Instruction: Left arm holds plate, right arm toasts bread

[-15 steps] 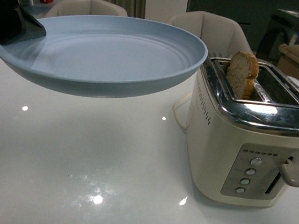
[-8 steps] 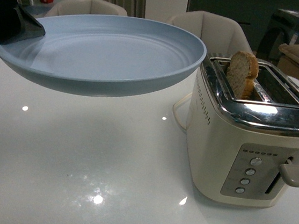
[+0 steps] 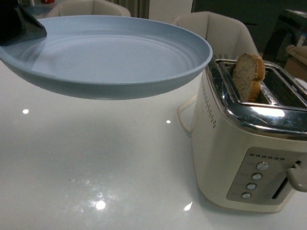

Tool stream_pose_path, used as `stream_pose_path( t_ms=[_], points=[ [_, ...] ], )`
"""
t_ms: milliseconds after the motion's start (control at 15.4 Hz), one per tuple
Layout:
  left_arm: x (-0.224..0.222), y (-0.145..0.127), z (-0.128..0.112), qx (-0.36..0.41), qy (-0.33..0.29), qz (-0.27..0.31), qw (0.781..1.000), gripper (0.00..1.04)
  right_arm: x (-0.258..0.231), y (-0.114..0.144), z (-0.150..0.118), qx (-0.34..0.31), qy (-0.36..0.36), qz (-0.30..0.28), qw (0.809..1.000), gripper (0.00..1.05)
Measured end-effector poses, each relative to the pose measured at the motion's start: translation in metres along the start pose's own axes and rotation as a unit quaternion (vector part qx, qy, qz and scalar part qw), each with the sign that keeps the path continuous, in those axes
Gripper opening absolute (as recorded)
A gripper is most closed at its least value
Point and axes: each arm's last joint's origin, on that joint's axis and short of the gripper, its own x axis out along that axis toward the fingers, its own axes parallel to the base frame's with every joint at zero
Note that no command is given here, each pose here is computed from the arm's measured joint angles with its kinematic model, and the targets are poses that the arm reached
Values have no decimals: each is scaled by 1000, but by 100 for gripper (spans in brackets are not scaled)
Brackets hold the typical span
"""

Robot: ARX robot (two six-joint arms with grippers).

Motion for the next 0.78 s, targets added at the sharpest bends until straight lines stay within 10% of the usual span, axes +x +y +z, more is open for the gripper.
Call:
stream_pose_path(
  t_ms=[781],
  points=[
    [0,0,0,0,0,0,1000,3,-19,0,-3,0,5,1,1000,2]
  ],
)
